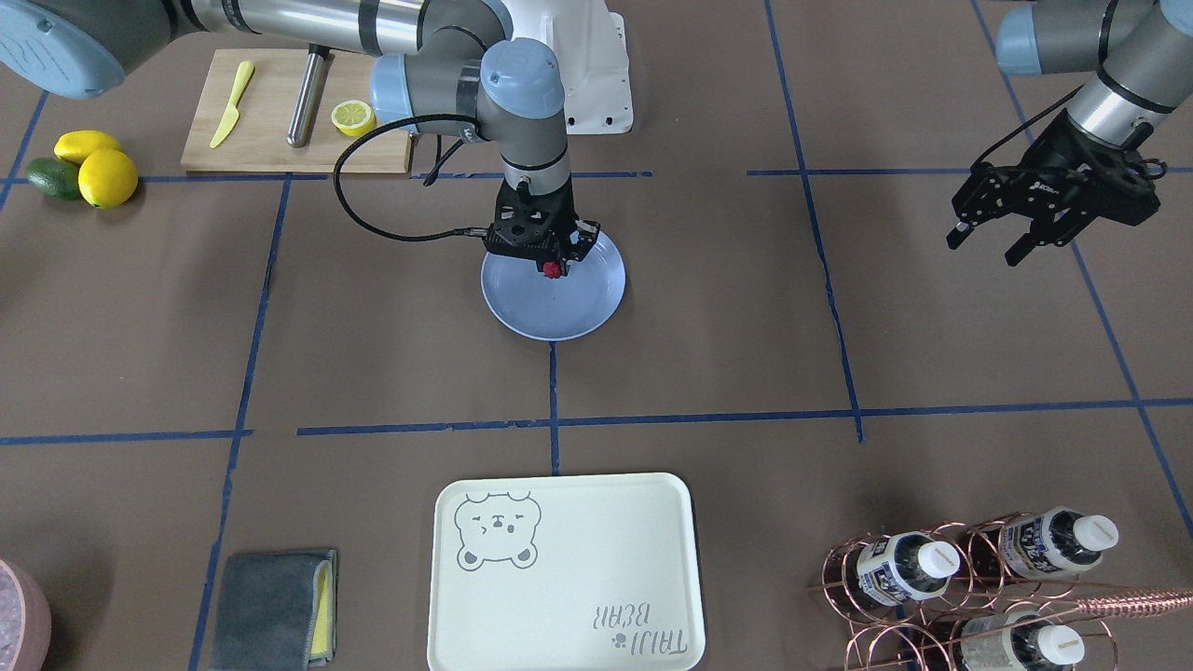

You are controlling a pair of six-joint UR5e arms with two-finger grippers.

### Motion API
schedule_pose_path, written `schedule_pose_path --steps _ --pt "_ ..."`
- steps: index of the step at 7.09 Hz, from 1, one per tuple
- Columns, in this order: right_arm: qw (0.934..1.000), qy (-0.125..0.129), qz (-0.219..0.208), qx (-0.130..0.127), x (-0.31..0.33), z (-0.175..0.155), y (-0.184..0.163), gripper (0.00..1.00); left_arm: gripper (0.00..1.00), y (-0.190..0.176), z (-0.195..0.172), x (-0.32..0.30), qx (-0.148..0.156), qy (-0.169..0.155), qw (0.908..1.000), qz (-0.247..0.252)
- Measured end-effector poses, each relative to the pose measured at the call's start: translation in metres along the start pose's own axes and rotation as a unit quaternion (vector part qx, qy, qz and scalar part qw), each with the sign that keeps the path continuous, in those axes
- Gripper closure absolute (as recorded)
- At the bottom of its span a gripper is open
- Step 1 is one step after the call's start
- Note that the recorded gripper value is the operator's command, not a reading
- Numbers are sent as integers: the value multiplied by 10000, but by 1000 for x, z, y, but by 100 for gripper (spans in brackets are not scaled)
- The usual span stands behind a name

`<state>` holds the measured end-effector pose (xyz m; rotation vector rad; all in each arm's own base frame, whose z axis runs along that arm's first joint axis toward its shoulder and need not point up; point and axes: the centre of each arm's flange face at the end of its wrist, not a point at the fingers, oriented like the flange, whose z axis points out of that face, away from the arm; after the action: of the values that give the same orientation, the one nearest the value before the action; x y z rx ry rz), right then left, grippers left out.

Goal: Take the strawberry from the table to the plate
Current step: 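Carry the strawberry over the plate and release it with the right gripper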

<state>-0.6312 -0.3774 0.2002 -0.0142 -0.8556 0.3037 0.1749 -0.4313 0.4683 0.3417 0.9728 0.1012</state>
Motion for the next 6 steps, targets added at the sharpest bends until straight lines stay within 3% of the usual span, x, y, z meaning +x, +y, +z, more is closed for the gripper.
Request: schedule_pose_path --steps 4,5,6 --pt "10000 86 -14 16 2 9 -2 100 16 0 -1 1 7 8 10000 -5" --pt "9999 98 -14 16 2 10 -2 2 16 0 -1 1 5 9 10000 -7" --pt "9999 100 -13 13 2 10 -2 0 16 0 0 0 3 5 10000 -11"
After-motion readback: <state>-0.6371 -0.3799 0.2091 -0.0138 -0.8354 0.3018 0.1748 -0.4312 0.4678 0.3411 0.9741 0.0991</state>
